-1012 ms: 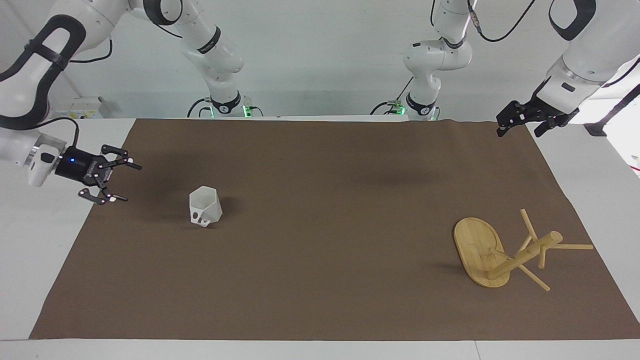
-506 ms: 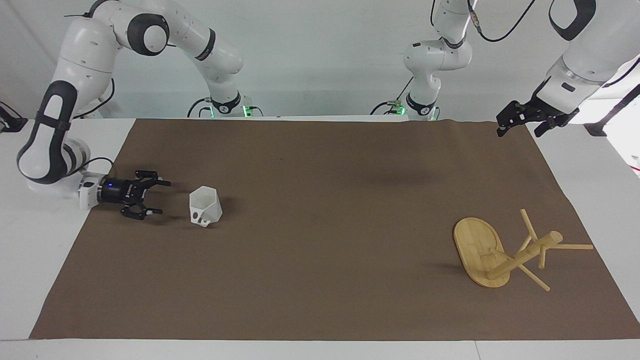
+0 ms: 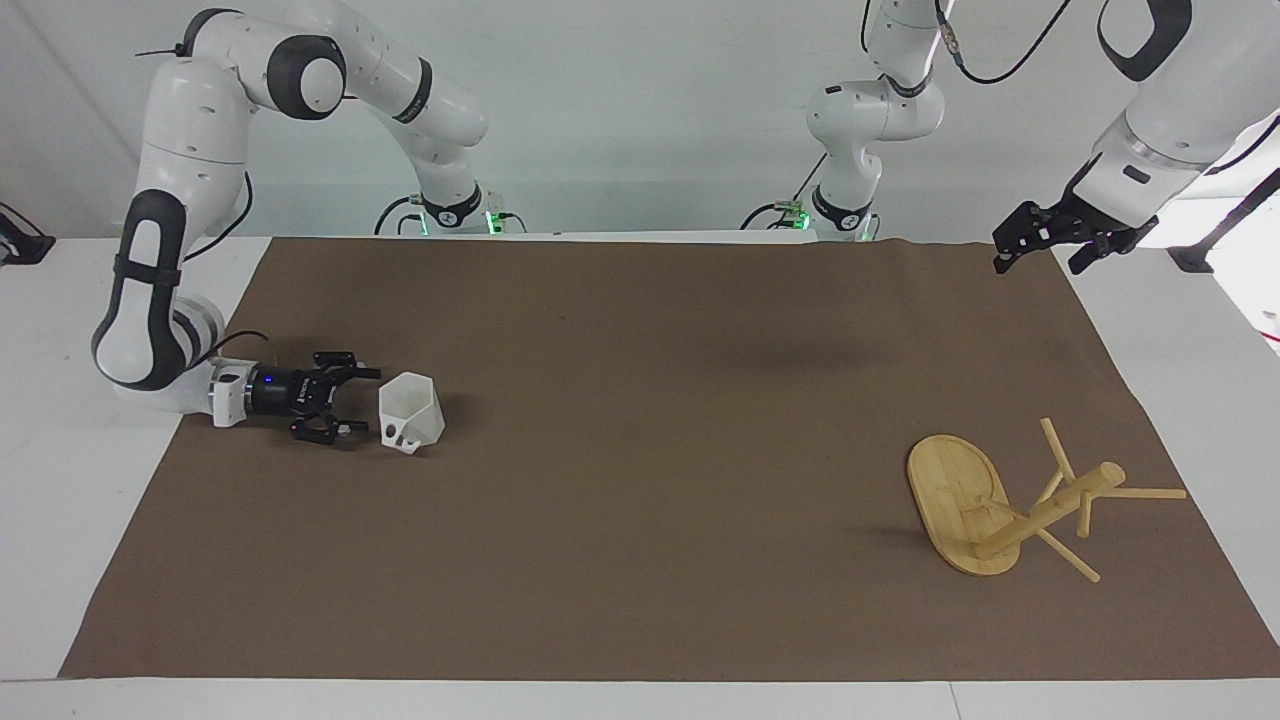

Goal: Hang cup on rack
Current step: 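Reach the right gripper to the white cup and close on it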

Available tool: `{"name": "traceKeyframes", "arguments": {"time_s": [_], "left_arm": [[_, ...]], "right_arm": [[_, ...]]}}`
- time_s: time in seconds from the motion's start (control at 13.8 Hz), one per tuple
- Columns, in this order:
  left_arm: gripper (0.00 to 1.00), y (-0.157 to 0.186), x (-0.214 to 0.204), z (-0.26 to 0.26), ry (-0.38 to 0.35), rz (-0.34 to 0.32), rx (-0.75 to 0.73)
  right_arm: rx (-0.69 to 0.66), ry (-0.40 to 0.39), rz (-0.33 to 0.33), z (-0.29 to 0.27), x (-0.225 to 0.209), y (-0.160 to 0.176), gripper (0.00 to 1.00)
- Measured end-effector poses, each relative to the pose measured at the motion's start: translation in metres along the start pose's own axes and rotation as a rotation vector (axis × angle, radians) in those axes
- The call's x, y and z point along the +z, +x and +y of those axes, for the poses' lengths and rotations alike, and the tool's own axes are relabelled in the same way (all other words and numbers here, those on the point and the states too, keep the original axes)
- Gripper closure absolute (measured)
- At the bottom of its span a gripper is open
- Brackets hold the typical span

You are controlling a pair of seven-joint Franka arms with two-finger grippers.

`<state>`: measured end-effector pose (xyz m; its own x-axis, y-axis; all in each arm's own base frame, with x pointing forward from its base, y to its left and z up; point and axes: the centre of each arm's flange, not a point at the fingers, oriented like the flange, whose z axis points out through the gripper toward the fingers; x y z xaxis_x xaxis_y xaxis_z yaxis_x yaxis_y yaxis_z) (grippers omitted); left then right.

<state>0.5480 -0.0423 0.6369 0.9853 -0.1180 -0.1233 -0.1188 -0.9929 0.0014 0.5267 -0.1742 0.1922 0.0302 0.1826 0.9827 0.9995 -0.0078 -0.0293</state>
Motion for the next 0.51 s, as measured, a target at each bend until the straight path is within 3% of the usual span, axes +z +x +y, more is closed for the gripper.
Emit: {"name": "traceKeyframes", "arguments": {"time_s": [0.51], "left_arm": [[0.0, 0.0, 0.0, 0.0, 0.0, 0.0, 0.0]], "right_arm": [[-0.009, -0.052, 0.006, 0.01, 0.02, 0.0, 0.0]]}}
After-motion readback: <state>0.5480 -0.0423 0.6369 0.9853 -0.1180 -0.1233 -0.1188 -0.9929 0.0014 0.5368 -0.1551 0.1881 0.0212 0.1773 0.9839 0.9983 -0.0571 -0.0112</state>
